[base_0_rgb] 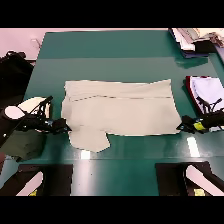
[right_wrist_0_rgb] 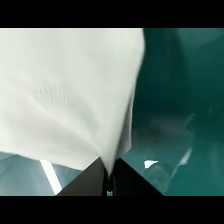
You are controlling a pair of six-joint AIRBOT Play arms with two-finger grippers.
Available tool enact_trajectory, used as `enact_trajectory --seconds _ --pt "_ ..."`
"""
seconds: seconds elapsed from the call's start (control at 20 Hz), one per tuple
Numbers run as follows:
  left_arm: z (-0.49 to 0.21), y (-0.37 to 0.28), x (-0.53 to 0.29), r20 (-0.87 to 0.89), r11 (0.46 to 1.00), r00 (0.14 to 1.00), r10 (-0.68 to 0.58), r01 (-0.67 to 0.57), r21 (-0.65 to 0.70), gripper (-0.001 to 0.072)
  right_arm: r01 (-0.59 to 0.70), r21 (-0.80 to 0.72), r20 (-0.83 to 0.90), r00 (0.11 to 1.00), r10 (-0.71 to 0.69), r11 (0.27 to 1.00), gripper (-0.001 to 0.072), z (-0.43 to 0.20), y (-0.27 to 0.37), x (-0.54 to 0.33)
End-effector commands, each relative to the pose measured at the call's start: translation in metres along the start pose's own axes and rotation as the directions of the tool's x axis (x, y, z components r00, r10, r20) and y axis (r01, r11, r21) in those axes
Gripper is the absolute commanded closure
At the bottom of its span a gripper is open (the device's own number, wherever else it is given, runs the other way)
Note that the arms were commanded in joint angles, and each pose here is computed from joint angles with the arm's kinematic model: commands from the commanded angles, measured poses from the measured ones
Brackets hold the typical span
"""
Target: Fold the shirts.
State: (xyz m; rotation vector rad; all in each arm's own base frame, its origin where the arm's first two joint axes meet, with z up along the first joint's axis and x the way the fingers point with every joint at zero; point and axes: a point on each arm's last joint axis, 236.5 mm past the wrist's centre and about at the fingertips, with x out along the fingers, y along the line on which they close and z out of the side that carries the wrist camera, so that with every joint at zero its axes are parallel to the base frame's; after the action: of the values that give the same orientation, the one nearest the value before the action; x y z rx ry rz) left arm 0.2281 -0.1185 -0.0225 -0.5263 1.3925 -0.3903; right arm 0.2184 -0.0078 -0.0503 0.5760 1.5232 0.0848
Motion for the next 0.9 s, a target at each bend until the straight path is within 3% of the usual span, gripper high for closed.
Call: enact_trajectory --seconds 0.0,0.3,0.55,0.85 --pt "-0.016 -0.005 -0.024 0.015 0.999 0.999 0.039 -0.04 0.036 0.068 0.097 -0.066 0.021 0.995 -0.095 0.993 0.0699 -0.011 -0.006 -0.034" --pt "-0.061 -0.032 -0.054 -0.053 0.997 0.999 0.005 0.0 0.082 0.068 0.223 -0.052 0.12 0.969 -0.216 0.973 0.0699 -0.042 -0.022 -0.073" --pt "0.026 -0.049 -0.086 0.266 0.99 0.964 0.005 -0.042 0.134 0.0681 0.239 -0.134 0.203 0.956 -0.209 0.962 0.07 -0.012 0.001 -0.087" --pt "0.116 -0.027 -0.056 0.256 0.992 0.966 0.039 -0.069 0.109 0.068 0.232 -0.226 0.2 0.961 -0.188 0.946 0.0699 0.072 0.036 -0.076"
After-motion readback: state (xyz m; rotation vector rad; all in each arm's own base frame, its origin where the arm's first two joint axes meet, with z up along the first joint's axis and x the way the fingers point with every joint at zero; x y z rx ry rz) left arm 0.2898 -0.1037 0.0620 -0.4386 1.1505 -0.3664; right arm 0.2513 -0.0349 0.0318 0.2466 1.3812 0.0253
